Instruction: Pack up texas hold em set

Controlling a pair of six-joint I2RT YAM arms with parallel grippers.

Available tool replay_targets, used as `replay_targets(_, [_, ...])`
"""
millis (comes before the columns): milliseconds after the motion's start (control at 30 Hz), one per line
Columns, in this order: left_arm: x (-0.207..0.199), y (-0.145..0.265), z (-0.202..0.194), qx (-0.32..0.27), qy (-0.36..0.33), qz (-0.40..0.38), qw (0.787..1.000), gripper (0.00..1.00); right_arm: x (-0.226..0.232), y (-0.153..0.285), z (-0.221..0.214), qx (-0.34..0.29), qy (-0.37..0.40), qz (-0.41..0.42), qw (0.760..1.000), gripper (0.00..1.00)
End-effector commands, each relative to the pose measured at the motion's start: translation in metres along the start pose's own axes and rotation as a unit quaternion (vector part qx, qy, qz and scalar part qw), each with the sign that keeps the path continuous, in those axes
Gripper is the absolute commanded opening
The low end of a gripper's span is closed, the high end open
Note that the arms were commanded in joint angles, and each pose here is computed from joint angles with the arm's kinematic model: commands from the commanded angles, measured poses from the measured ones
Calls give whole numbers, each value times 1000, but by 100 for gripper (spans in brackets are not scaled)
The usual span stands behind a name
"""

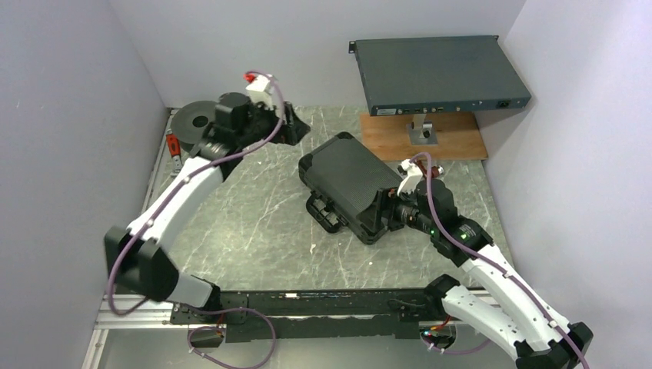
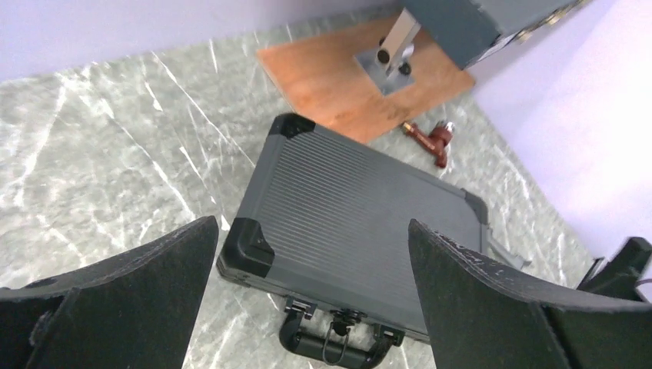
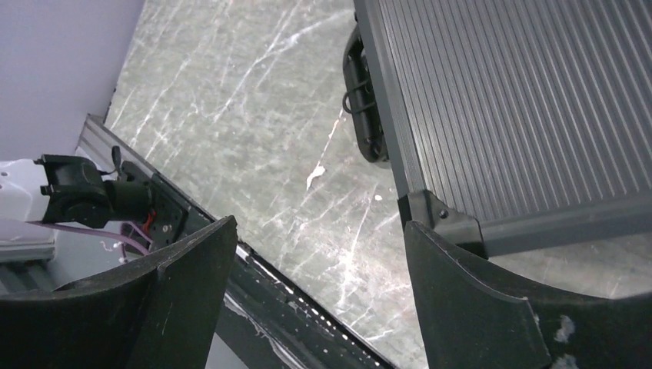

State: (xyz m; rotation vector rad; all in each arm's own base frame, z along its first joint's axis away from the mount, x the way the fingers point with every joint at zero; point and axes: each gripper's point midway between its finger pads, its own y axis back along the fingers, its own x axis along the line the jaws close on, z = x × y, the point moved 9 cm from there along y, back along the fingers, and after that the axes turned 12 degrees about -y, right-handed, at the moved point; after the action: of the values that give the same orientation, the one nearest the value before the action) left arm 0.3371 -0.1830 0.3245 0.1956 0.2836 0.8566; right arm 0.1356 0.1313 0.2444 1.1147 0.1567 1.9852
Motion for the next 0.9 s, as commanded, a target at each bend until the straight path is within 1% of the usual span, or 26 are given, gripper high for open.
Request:
replay_targets(0, [14, 41, 2, -60, 60, 21, 996, 100, 25, 3, 27, -43, 37, 46, 997, 81])
replay_targets(67, [22, 54, -1, -66, 78, 14, 995, 100, 28, -1, 34, -50, 43, 44, 997, 79])
replay_targets(133, [23, 60, -8, -49, 74, 25, 996, 100, 30, -6, 39, -54, 46, 45, 996, 76])
replay_targets(167, [23, 61, -14, -38, 73, 26, 996, 98, 31, -10, 41, -54, 47, 45, 996, 74])
replay_targets(200, [22, 62, -20, -28, 74, 23, 997, 95, 31, -14, 44, -56, 46, 45, 996, 72])
replay_targets(300, [16, 64, -42, -2, 80, -7, 997, 79, 34, -24, 51, -64, 47, 48, 996, 66])
replay_targets(333, [14, 65, -52, 5, 87, -15, 996, 76, 35, -28, 54, -69, 47, 52, 995, 64])
replay_targets(367, [12, 66, -60, 10, 92, -19, 996, 74, 36, -33, 56, -70, 48, 54, 995, 62])
replay_targets(567, [-5, 69, -112, 40, 93, -40, 994, 68, 35, -64, 64, -61, 50, 55, 995, 48])
replay_targets(633, [-10, 67, -128, 52, 98, -50, 993, 63, 35, -75, 66, -56, 49, 55, 996, 45])
replay_targets(733, [-19, 61, -145, 56, 107, -68, 990, 58, 33, -87, 69, -56, 52, 55, 996, 37])
replay_targets(867, [-29, 51, -165, 79, 118, -92, 986, 51, 29, -102, 69, -51, 52, 55, 996, 25])
